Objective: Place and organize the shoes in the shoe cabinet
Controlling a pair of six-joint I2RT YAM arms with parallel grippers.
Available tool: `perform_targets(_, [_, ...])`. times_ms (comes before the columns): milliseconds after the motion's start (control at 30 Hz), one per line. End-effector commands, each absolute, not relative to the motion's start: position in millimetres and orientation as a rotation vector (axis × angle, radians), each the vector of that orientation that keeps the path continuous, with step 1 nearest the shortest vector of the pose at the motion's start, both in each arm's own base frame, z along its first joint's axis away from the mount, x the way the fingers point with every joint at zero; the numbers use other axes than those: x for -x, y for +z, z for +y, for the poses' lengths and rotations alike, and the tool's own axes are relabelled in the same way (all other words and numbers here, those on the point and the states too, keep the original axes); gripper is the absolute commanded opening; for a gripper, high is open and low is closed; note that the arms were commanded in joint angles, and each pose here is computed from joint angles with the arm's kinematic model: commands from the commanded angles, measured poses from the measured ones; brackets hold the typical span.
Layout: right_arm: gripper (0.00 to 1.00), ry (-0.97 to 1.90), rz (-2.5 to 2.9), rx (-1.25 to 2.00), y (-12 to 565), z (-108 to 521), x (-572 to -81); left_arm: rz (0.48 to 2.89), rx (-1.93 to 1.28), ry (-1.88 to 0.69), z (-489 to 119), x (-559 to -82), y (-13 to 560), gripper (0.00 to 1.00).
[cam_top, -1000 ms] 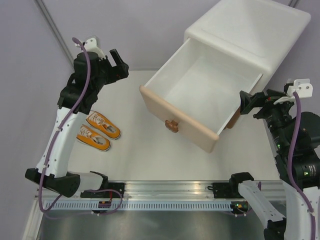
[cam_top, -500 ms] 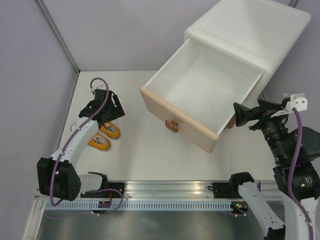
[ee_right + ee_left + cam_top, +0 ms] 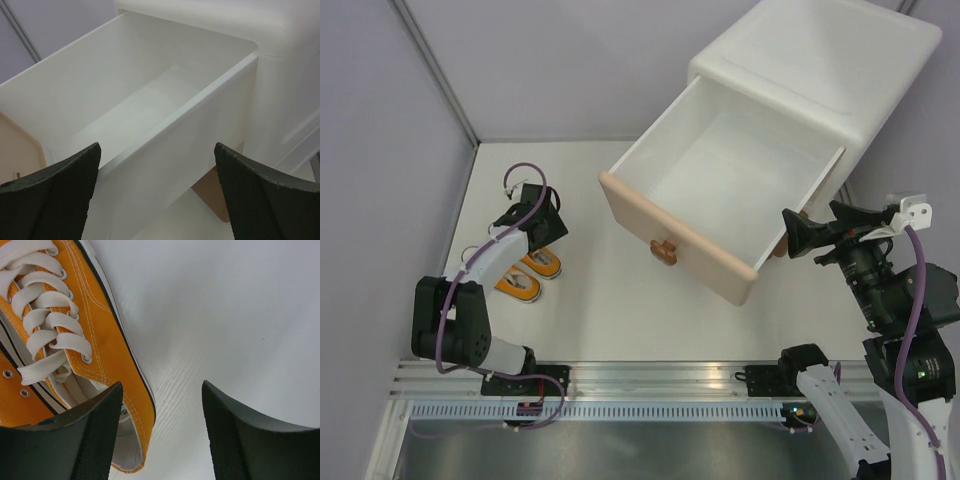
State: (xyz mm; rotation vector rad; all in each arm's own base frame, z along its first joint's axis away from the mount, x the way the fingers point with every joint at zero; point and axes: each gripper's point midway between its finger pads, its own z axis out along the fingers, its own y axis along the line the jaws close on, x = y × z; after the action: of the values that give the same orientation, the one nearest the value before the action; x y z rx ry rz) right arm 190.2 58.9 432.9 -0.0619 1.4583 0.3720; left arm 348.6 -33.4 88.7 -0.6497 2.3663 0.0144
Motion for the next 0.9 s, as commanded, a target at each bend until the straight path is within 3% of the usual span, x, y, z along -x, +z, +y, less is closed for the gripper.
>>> perform_targets(0, [0.98, 0.373, 1.5, 0.088, 417.7, 62.4, -190.9, 2.314, 0.758, 0.052, -23.9, -352.6, 76.5, 0.68])
perform_targets(267, [0.98, 0.373, 1.515, 0.092, 411.0, 63.9, -194.3, 2.323, 0.839, 0.086, -18.7, -338.0, 60.0, 0.67])
perform_targets(700, [0.98, 0.371, 1.516, 0.096, 408.4, 64.4, -195.5, 2.231, 0.863, 0.08, -10.7, -327.1, 96.9, 0.68])
perform_targets(867, [0.98, 0.366, 1.519, 0.094, 405.9, 63.6, -195.2, 2.294, 0.868, 0.079, -14.9, -322.0, 78.6, 0.64])
